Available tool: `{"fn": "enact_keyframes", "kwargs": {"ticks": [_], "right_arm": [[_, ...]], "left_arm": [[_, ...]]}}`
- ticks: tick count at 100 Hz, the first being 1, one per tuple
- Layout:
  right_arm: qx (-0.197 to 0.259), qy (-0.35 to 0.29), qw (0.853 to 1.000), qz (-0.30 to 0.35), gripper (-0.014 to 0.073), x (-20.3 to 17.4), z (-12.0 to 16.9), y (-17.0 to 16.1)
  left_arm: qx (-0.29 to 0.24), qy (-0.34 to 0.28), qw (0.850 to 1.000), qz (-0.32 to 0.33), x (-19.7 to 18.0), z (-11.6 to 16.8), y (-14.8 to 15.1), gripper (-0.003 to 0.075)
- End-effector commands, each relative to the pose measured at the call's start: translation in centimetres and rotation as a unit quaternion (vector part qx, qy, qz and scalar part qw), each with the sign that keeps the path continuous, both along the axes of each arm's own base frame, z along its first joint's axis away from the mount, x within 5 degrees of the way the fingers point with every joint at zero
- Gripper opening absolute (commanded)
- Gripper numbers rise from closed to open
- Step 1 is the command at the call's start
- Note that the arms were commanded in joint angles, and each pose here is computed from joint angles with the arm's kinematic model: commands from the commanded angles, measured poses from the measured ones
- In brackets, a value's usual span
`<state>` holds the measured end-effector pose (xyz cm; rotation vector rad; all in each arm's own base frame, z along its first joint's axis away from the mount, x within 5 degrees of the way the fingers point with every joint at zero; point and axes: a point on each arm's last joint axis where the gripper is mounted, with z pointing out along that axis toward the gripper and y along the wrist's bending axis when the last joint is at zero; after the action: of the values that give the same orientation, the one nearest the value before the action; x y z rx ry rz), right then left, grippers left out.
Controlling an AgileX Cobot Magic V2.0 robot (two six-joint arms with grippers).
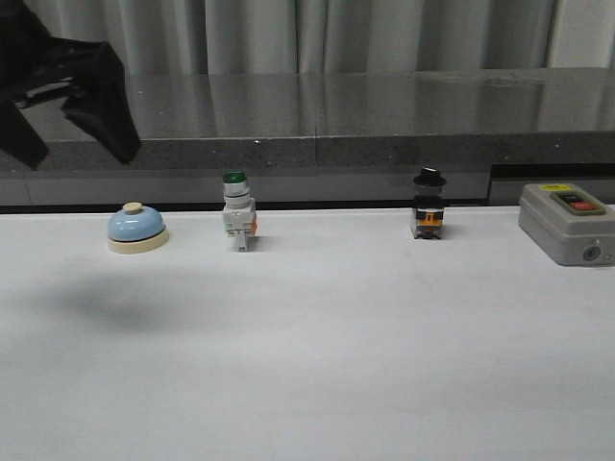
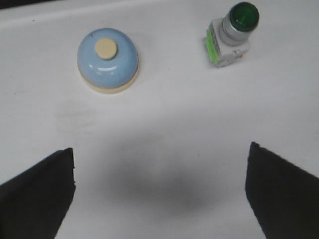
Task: Place and press bell with both arms
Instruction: 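Move the left gripper down over the blue service bell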
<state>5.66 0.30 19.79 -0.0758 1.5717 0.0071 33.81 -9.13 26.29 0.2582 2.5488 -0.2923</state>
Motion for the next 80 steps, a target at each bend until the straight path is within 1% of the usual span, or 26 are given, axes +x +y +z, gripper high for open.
{"fn": "enact_keyframes", "kwargs": {"ticks": [1, 14, 24, 37, 45, 80], "right_arm": [[-0.004, -0.059, 0.998, -0.003, -0.0060, -0.3, 1.4, 0.0], [-0.004, -0.059, 0.998, -0.003, -0.0060, -0.3, 1.4, 0.0], [-0.004, -0.059, 0.998, -0.003, -0.0060, -0.3, 1.4, 0.0], [-0.004, -0.059, 0.998, -0.003, -0.0060, -0.3, 1.4, 0.0], [-0.004, -0.059, 0.998, -0.003, -0.0060, -0.3, 1.4, 0.0], [-0.004, -0.059, 0.998, -0.003, -0.0060, -0.3, 1.4, 0.0]], "left_arm": [[-0.019, -0.056, 0.998, 0.006, 2.2, 1.9, -0.8, 0.0659], [-0.015, -0.066, 0.998, 0.005, 5.1, 1.5, -1.4, 0.0659], [-0.005, -0.063, 0.998, 0.011, 7.2, 0.4, -1.7, 0.0659], [0.033, -0.061, 0.997, 0.028, 9.2, -0.8, -1.4, 0.0659], [0.042, -0.046, 0.998, 0.021, 9.4, -1.3, -1.5, 0.0659], [0.047, -0.041, 0.998, 0.019, 9.4, -1.4, -1.4, 0.0659]]}}
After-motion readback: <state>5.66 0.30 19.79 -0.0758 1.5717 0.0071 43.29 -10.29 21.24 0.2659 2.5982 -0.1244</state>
